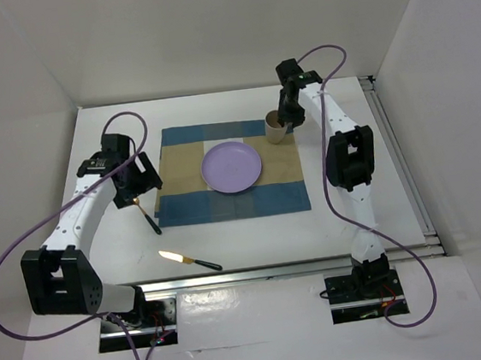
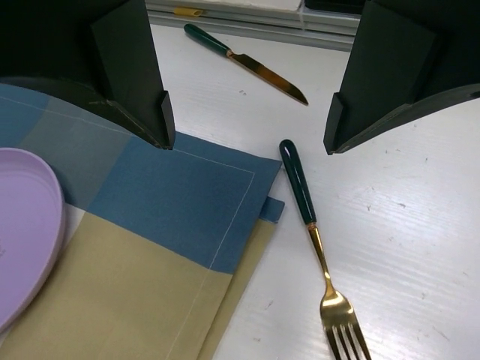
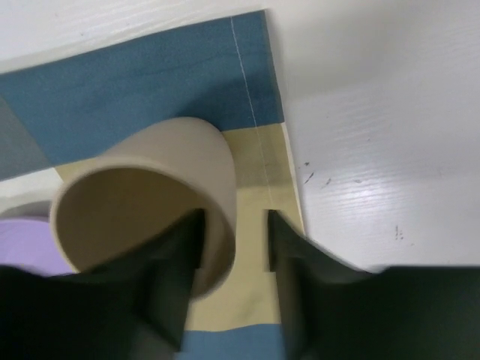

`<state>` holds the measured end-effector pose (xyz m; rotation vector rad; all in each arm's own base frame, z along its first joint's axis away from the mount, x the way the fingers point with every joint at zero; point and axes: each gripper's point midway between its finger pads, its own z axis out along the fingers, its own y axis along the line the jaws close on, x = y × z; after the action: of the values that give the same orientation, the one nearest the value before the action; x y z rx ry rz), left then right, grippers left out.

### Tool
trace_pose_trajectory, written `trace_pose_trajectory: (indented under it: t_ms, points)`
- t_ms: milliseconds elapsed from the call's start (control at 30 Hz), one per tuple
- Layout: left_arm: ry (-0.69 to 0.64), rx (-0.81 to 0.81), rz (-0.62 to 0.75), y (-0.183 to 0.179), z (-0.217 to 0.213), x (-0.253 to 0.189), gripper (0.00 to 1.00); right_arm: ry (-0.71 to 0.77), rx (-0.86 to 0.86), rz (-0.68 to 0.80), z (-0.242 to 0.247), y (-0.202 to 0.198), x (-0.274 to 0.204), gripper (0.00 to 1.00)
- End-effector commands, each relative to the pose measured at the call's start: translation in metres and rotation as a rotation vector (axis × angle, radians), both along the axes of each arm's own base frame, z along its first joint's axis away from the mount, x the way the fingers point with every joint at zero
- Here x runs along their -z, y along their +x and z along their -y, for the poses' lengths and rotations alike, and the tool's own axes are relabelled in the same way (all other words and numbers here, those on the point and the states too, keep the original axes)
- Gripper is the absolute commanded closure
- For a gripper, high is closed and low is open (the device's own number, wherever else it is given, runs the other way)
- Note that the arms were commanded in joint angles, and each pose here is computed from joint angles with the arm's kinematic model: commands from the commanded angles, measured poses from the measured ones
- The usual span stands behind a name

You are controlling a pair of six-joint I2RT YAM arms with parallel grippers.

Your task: Set the dinner table for one person

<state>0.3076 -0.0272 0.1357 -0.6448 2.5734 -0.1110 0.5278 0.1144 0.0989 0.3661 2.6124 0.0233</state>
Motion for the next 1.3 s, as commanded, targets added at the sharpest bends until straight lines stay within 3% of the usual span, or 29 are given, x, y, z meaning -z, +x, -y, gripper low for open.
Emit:
trace_pose_trajectory:
  t_ms: [0, 100, 200, 367, 433, 700, 867, 1067, 1167, 1267]
  points:
    - [-0.026, -0.069, -0.054, -0.011, -0.001, 0.019, 0.0, 0.02, -0.012, 0.041, -0.003, 0.012, -0.009, 0.46]
    - [-0.039, -0.109, -0.077, -0.018, -0.003, 0.039, 0.0, 0.056, -0.026, 0.1, -0.008, 0.014, -0.036, 0.13]
    - [-0.046, -0.141, -0.112, -0.021, -0.005, 0.064, 0.0, 0.077, -0.033, 0.157, -0.01, 0.015, -0.064, 0.0]
    - [-0.049, -0.187, -0.137, -0.017, -0.008, 0.084, 0.06, 0.102, -0.04, 0.274, -0.005, 0.011, -0.125, 0.0]
    - [-0.066, -0.213, -0.147, -0.014, -0.009, 0.094, 0.16, 0.102, -0.035, 0.309, -0.002, 0.003, -0.145, 0.0]
    - [-0.061, -0.296, -0.167, -0.009, -0.024, 0.108, 0.35, 0.034, -0.016, 0.333, 0.017, -0.024, -0.162, 0.0]
    - [-0.062, -0.306, -0.188, -0.012, -0.023, 0.116, 0.37, -0.008, 0.018, 0.343, 0.029, -0.03, -0.167, 0.0]
    - [-0.057, -0.348, -0.266, -0.031, -0.023, 0.137, 0.61, -0.006, 0.011, 0.351, 0.021, -0.038, -0.17, 0.0]
    - [-0.038, -0.373, -0.294, -0.036, -0.029, 0.139, 0.66, -0.025, 0.021, 0.333, 0.025, -0.041, -0.164, 0.0]
    - [0.004, -0.387, -0.275, -0.034, -0.037, 0.125, 0.83, -0.029, 0.02, 0.32, 0.026, -0.045, -0.16, 0.0]
